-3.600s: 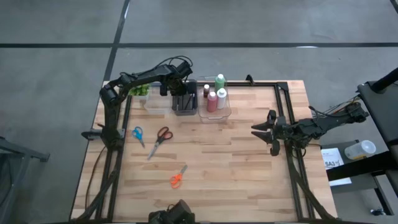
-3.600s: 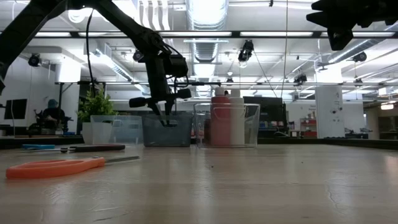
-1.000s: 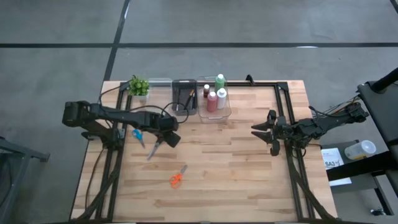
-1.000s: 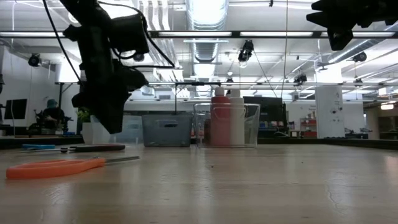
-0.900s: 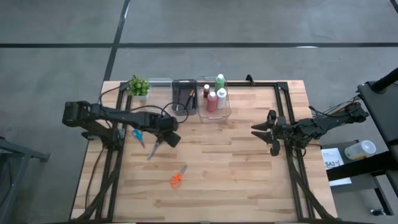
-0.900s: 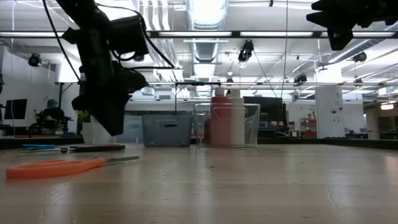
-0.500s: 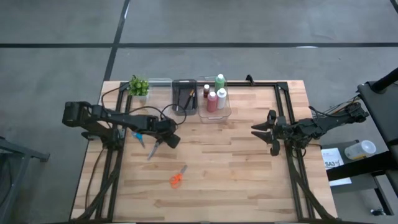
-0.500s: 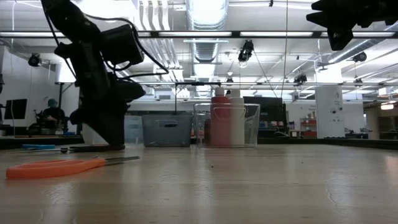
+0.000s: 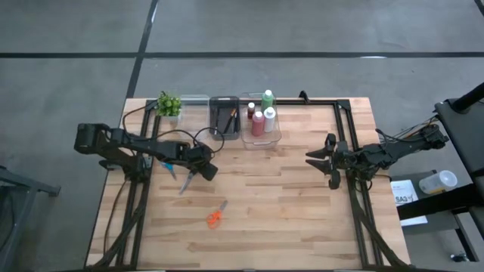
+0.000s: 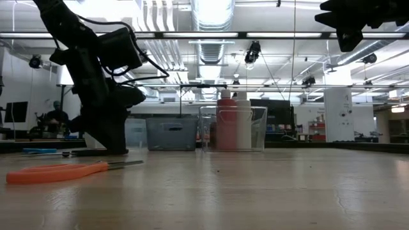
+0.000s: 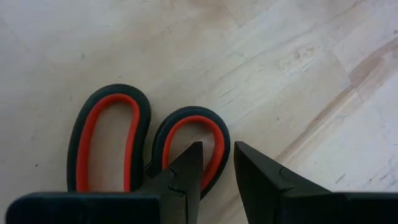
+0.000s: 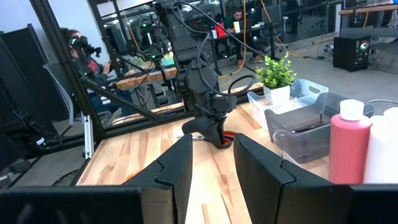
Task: Pick & Place Paint Supplies
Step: Put the black scissors into the left transparent bin
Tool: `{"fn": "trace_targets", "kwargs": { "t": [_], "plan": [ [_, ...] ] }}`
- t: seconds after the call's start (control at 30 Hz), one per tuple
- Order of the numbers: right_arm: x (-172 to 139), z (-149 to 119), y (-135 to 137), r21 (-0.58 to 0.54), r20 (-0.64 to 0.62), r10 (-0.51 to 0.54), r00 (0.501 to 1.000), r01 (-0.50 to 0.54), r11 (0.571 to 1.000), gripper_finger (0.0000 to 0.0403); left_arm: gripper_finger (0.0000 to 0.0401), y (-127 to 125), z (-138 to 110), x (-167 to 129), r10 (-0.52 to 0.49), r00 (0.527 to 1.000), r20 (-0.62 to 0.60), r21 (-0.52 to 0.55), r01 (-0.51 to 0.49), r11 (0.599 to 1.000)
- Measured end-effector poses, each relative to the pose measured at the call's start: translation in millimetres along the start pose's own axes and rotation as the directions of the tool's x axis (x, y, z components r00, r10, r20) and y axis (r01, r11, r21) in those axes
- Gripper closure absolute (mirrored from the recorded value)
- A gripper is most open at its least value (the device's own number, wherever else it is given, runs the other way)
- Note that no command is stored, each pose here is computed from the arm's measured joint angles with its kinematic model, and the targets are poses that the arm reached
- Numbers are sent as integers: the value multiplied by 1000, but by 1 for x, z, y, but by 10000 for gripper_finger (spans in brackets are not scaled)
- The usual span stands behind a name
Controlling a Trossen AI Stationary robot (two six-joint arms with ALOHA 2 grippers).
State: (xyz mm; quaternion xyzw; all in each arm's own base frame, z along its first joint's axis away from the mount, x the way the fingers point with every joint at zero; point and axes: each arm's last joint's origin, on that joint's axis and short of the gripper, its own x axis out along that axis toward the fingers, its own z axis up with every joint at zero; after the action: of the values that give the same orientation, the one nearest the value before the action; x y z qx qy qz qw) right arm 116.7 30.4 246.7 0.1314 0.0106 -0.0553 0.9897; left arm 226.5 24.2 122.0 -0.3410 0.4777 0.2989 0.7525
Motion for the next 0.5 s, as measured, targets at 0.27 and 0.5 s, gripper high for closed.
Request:
{"fn": "trace_targets", "kwargs": {
  "t": [0.27,0.5],
  "plan": [
    [0,0,0,0,0,0,1000,0,1000,287,324,1,0,0,4,1000,-3,0,-4,1000],
    [0,0,0,0,0,0,1000,0,1000,287,381,1,0,0,7,1000,-1,-3,-7,1000]
  ]
}}
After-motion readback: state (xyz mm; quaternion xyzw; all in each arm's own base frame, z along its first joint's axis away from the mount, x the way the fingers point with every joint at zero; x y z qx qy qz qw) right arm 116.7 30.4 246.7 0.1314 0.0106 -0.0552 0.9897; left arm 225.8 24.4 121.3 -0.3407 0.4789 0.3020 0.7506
